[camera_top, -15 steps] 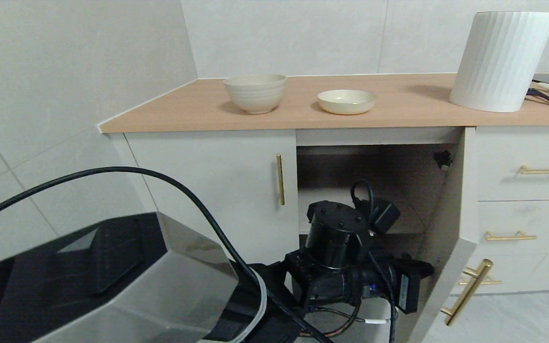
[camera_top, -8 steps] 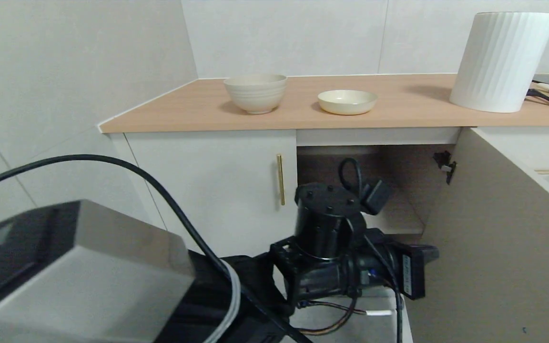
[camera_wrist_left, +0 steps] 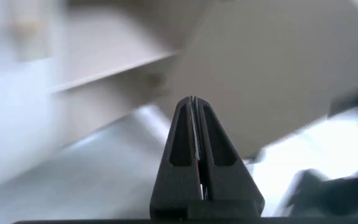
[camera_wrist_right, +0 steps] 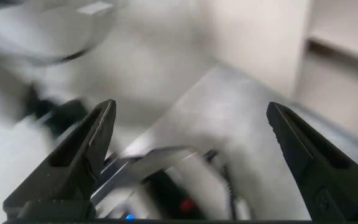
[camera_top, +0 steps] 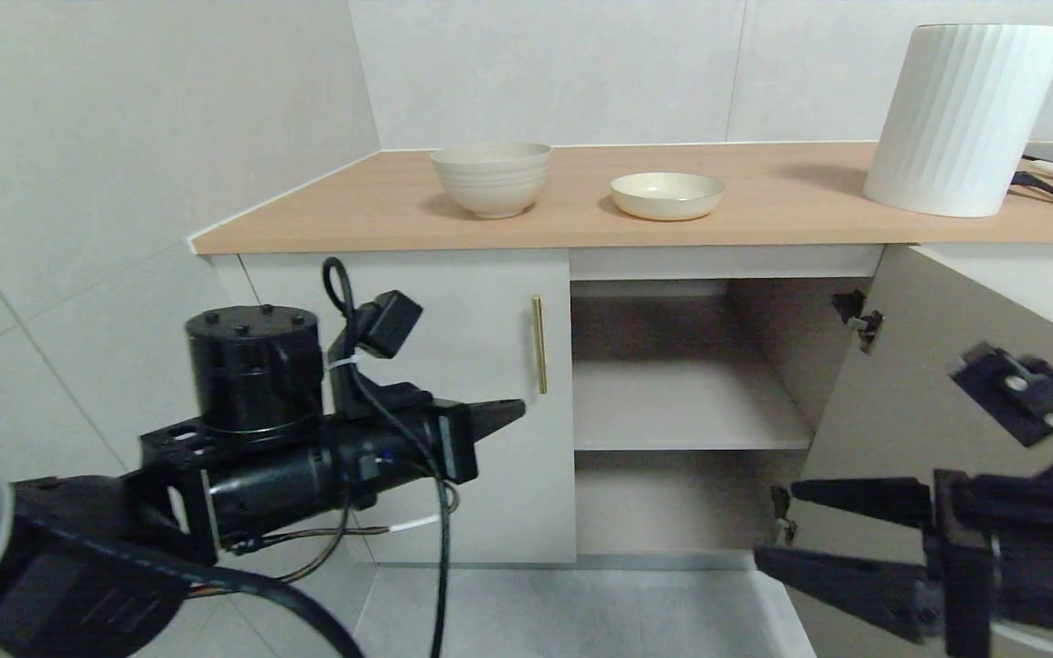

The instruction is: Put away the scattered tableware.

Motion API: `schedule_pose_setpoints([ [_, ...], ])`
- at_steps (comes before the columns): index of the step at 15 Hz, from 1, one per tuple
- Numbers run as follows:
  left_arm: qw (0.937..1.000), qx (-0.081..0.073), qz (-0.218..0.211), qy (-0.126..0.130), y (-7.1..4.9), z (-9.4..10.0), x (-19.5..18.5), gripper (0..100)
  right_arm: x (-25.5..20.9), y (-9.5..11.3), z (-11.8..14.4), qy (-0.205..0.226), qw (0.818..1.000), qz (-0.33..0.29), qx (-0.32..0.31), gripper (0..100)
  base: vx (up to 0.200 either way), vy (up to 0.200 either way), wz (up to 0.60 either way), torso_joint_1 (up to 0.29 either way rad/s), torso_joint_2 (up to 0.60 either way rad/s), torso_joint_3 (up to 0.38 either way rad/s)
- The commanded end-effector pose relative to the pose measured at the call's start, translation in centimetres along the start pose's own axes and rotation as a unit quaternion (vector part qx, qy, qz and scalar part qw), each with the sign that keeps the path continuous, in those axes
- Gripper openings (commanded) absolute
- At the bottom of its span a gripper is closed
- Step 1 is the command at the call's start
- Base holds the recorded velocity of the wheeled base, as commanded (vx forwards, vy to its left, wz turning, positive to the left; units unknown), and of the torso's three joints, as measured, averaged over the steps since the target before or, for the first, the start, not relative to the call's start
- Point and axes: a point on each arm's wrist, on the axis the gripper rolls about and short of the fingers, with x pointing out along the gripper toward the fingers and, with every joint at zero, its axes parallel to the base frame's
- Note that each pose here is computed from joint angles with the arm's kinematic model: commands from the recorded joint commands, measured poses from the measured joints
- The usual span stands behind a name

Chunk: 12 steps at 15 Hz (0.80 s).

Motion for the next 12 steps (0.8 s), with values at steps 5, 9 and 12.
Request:
schedule_pose_setpoints([
  [5,0.9931,0.065,0.097,-0.013,0.1,2.2,-8.8,0,8.3,-2.9,5.8,0.035,0.989,-0.145,0.018,100,0.000,0.000,0.00,0.000,0.00,0.000],
  [9,0.9917,0.065,0.110,-0.015,0.2,2.2,-8.7,0,7.9,-1.8,5.9,0.024,0.988,-0.154,0.019,100,0.000,0.000,0.00,0.000,0.00,0.000],
  [12,0.9909,0.068,0.112,-0.030,-0.1,3.0,-8.8,100,6.7,-1.3,6.8,-0.002,0.985,-0.170,0.016,100,0.000,0.000,0.00,0.000,0.00,0.000],
])
